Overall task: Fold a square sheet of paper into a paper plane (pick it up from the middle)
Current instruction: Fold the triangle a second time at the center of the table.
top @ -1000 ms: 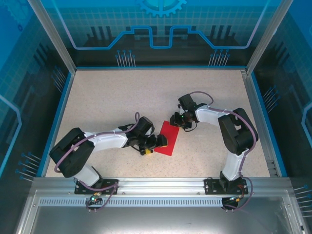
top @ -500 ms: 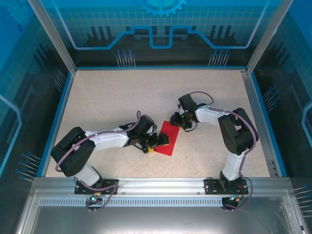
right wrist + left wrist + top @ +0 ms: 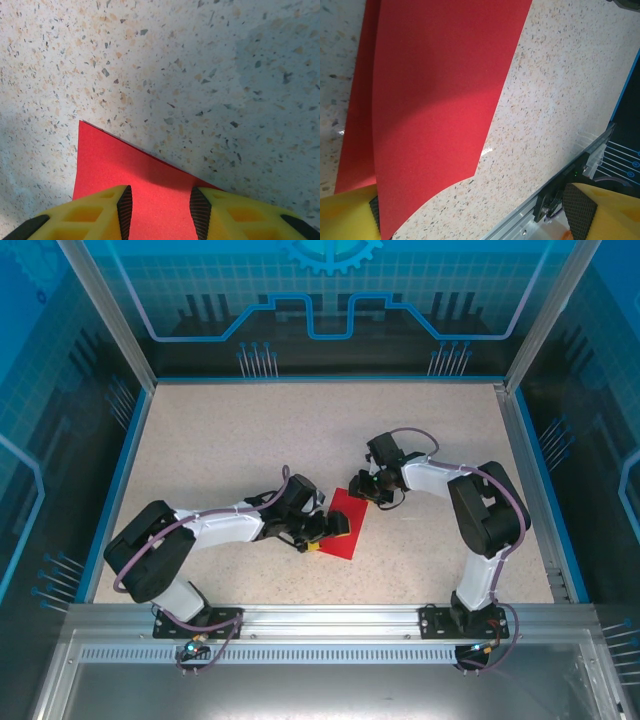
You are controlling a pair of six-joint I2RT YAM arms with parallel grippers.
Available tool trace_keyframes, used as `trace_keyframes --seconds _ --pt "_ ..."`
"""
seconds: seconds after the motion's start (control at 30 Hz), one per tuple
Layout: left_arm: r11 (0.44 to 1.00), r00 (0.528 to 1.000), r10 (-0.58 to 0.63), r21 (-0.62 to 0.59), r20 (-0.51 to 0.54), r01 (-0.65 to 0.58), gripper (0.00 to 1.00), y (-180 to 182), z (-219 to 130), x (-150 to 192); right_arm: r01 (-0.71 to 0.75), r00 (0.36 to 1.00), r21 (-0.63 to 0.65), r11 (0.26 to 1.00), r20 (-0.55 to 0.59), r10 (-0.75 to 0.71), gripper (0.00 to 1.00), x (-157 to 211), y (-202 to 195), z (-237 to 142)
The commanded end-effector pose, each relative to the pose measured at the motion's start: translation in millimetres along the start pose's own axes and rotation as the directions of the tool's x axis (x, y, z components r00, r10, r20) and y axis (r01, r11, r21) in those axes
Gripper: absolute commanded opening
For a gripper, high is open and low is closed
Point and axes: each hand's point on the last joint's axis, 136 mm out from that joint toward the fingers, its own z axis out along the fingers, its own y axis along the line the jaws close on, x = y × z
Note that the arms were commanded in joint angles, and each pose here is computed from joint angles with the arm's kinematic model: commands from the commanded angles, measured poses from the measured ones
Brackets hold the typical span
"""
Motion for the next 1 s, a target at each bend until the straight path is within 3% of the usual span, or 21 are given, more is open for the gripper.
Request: trace_keyframes --seconds 0.0,0.77,0.97 --pt "0.997 0.999 0.043 0.069 0.001 -0.043 0.87 -27 -11 1 -0.038 0.996 0.086 0.996 -0.074 0.044 0.40 22 -30 18" --pt "0.988 0.994 0.096 0.119 0.046 -0.101 0.77 -51 -3 -13 -0.040 0.996 0.075 0.996 -0.078 0.046 0.40 23 -28 16" --pt "0.995 0.995 0.081 0.062 0.059 -0.084 0.65 -36 9 -20 -0.022 0.998 0.025 0.999 -0.056 0.023 0.40 15 -14 1"
